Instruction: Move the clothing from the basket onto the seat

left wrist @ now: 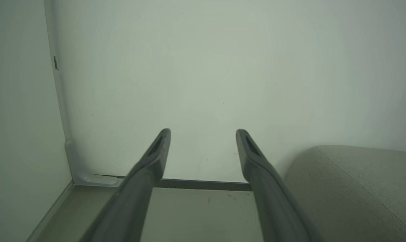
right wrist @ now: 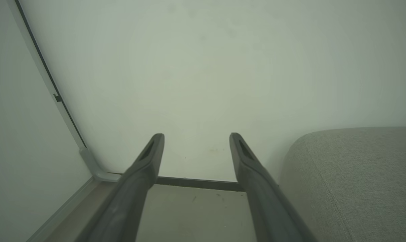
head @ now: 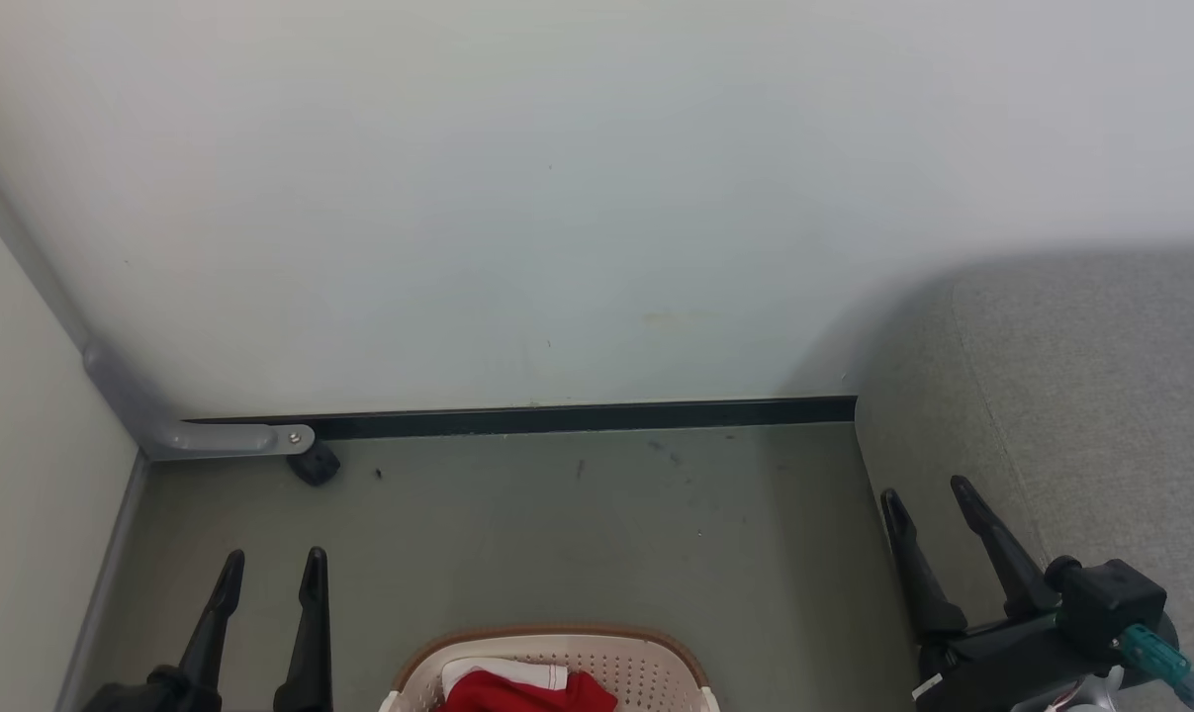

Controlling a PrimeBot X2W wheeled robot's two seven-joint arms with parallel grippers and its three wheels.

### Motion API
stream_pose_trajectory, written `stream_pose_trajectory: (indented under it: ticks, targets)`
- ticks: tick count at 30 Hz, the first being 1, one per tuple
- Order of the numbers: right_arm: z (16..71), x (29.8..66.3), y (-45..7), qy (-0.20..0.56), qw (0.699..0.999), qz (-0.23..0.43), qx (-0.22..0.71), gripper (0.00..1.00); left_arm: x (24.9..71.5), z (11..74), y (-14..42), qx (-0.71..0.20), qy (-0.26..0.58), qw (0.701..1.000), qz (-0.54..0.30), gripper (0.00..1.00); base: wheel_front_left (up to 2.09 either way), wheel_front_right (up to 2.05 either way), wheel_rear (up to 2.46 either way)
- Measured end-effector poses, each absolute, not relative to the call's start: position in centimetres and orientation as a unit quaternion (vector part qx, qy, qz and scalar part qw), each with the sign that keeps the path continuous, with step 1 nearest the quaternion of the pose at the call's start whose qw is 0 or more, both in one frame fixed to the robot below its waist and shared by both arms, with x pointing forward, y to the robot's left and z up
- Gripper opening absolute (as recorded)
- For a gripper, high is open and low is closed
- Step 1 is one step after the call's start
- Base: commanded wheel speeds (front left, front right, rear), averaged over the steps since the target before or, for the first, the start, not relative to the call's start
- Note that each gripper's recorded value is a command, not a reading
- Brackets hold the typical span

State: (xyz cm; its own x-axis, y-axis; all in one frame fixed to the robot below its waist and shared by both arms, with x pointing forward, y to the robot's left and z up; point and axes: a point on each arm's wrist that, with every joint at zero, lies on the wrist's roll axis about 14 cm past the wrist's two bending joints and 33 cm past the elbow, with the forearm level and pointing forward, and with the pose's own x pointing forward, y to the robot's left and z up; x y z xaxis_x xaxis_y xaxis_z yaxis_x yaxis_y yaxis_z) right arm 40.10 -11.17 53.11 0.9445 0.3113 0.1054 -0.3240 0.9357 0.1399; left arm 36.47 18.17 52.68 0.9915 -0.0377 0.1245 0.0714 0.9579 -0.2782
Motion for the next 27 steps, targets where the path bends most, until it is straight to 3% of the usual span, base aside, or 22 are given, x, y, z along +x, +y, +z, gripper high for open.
stream_pose_trajectory:
  ticks: [27]
  targets:
    - [48.3,42.2,-11.2,0.015,0.984,0.122,0.125,1.00,39.8,47.7,16.6,-0.166,0.010,0.985,-0.044,1.00,0.00,0.00,0.00]
